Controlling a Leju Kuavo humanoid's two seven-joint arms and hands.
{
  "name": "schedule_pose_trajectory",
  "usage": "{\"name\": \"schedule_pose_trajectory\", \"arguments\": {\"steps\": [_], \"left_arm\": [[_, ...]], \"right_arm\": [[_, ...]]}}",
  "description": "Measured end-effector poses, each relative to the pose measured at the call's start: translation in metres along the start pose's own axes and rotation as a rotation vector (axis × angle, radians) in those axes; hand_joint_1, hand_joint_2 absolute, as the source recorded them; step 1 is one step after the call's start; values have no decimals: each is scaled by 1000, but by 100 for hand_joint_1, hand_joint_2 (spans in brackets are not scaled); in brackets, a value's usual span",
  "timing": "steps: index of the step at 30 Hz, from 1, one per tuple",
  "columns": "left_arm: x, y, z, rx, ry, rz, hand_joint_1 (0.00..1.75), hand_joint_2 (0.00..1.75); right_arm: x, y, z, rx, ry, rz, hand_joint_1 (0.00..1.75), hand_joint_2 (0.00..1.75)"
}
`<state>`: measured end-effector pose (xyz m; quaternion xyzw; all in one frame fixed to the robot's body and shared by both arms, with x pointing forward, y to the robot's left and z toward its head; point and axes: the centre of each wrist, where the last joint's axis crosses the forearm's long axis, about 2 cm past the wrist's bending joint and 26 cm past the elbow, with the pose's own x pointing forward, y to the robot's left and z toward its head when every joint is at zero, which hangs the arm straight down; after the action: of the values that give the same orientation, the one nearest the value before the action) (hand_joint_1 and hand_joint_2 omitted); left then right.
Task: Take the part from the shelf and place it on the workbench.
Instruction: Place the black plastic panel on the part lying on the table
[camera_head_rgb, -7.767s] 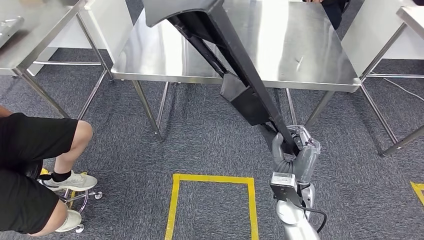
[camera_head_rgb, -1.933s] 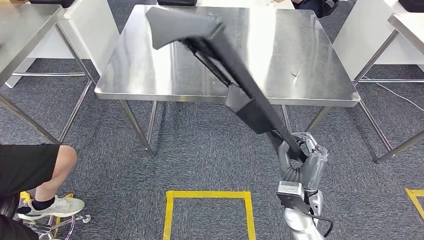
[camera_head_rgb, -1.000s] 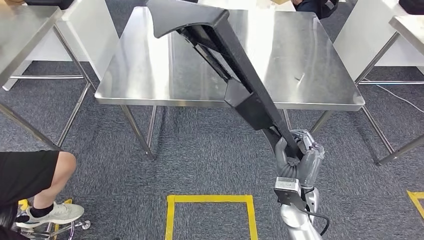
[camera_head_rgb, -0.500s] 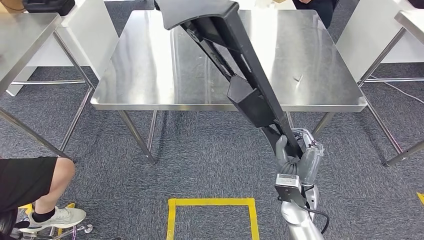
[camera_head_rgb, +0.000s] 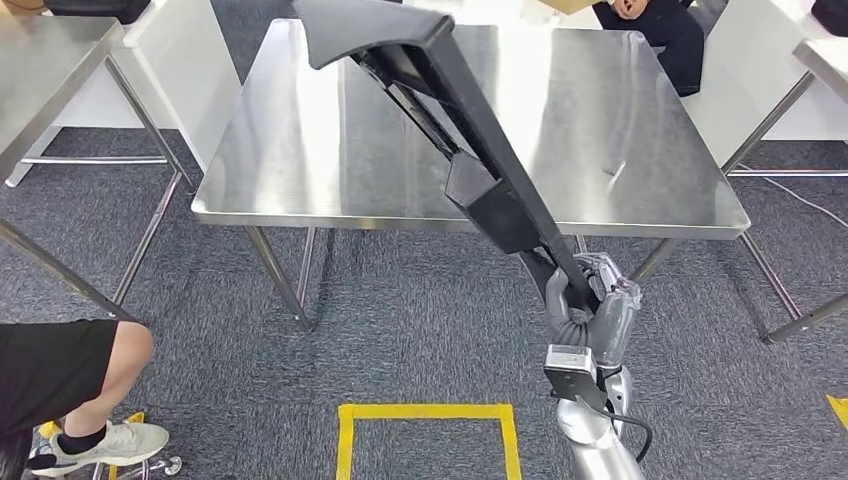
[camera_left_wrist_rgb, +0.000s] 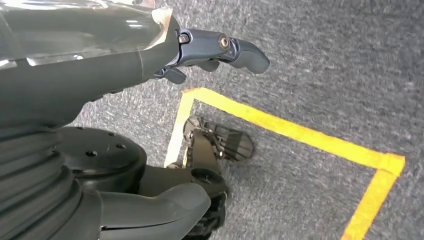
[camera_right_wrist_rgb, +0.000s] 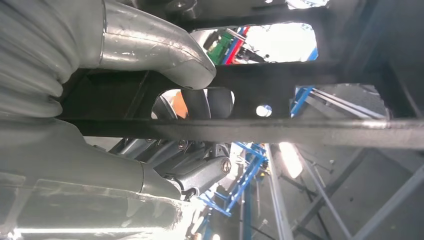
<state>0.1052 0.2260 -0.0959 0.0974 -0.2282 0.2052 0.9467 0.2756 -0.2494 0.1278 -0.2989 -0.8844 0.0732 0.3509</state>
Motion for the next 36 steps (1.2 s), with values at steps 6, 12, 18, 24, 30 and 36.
{"name": "schedule_pose_trajectory", "arguments": {"steps": [6, 12, 18, 24, 30, 36], "left_arm": [[-1, 0, 0, -1, 1, 0, 0, 175], [0, -1, 0, -1, 3, 1, 0, 175], [-1, 0, 0, 5, 8, -1, 0, 175], [-2, 1, 0, 11, 11, 6, 0, 175], [-3, 1, 1, 11, 11, 9, 0, 175], [-5, 1, 2, 14, 16, 7, 0, 175]], "right_arm": [[-3, 0, 3, 13, 7, 4, 175, 175], [-3, 1, 2, 16, 1, 1, 175, 175], [-3, 6, 0, 19, -3, -8, 175, 175], [-4, 9, -3, 19, -1, -14, 175, 175], [-4, 11, -6, 18, -9, -20, 175, 175], [-5, 11, -2, 30, 0, -19, 175, 175]]}}
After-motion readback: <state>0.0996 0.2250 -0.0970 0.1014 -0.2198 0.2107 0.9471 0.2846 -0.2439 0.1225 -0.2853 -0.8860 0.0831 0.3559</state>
